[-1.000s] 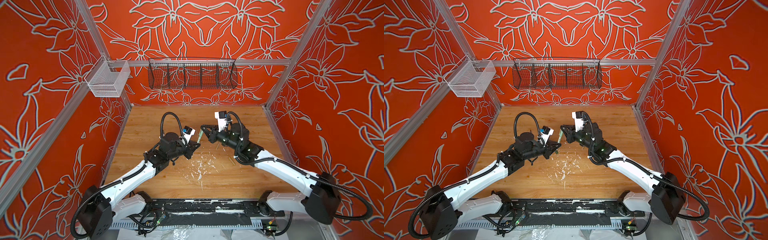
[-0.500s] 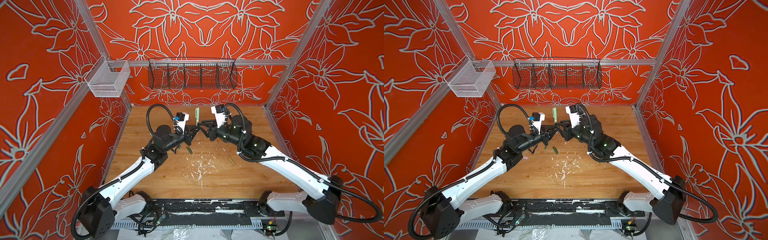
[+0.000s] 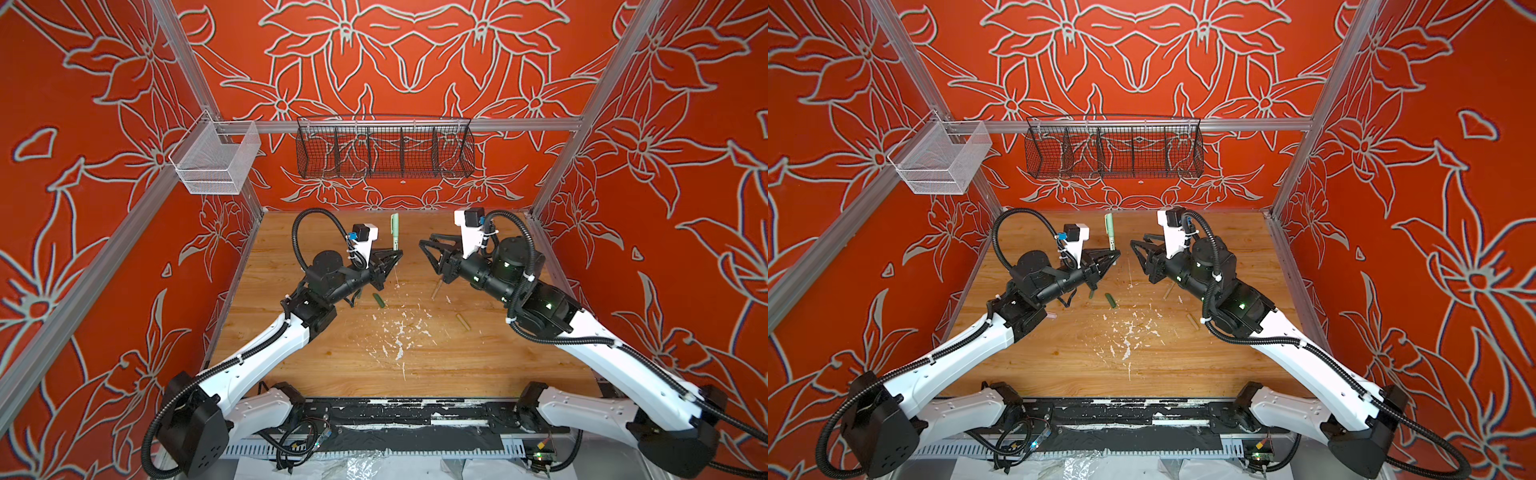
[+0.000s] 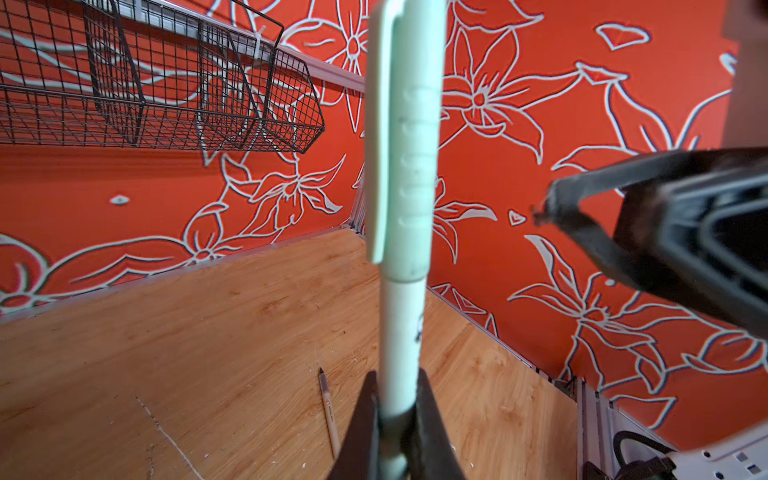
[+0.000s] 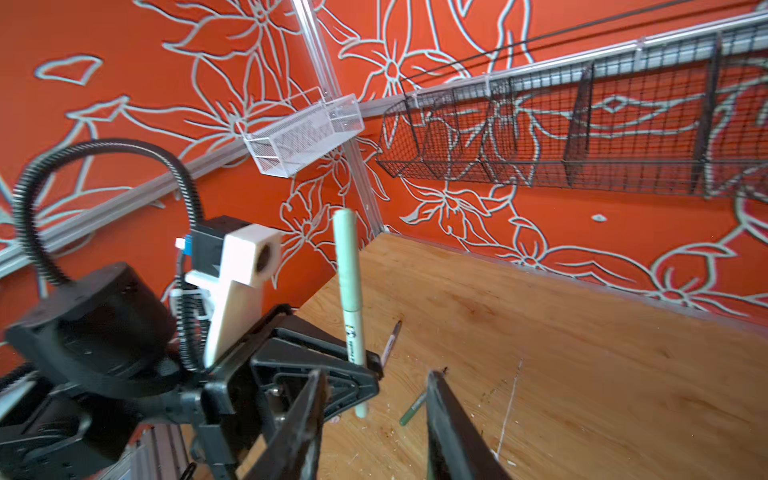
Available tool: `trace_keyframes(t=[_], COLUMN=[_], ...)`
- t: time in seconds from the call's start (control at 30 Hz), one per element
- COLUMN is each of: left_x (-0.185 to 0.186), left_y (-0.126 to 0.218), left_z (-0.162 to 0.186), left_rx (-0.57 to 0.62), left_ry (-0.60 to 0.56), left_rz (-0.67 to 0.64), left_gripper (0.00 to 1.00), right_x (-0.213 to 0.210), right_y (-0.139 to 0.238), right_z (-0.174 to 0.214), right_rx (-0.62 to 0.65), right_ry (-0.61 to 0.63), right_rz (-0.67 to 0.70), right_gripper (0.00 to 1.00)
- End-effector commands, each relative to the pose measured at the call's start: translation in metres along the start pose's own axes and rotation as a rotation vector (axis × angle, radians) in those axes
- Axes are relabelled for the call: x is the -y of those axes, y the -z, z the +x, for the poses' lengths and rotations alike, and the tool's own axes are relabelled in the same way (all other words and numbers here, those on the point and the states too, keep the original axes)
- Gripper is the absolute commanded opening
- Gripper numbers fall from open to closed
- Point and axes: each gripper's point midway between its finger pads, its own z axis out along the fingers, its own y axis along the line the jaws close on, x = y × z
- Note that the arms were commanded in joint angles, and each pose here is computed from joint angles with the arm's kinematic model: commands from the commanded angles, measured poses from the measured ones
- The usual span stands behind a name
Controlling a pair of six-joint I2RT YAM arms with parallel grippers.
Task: Insert the pens into the pen caps
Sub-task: 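Move the right gripper to the capped pale green pen and close on it, then open the left gripper to release the pen while the right gripper holds it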
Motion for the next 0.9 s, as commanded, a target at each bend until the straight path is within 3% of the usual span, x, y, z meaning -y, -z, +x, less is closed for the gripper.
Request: trace_keyframes(t=[0.0, 0.17, 0.4, 0.53, 0.87], left_x=[0.008, 0.01, 0.008, 0.009, 0.009], left_y=[0.001, 0.0, -0.001, -0.001, -0.001], left_z=[-0.014, -0.011, -0.008, -0.009, -0.009], left_rx=[0.042, 0.038, 0.033, 0.034, 0.034], left_ry=[-0.025, -0.038, -0.032, -0.033, -0.038], left_rz=[0.014, 0.007, -0.001, 0.0, -0.002], left_gripper=[0.0, 0.0, 0.0, 0.0, 0.0], right_x=[0.022, 0.029, -0.015, -0.033, -0.037], right_y=[-0.006, -0.004, -0.013, -0.022, -0.047], right_z=[0.016, 0.013, 0.008, 0.011, 0.012], right_rx=[0.008, 0.04, -0.06, -0.092, -0.111], right_ry=[0.031, 0.005, 0.021, 0.012, 0.029], right_rz=[0.098, 0.131, -0.083, -0.176, -0.198], right_gripper=[0.39, 0.32, 0.17, 0.21, 0.27])
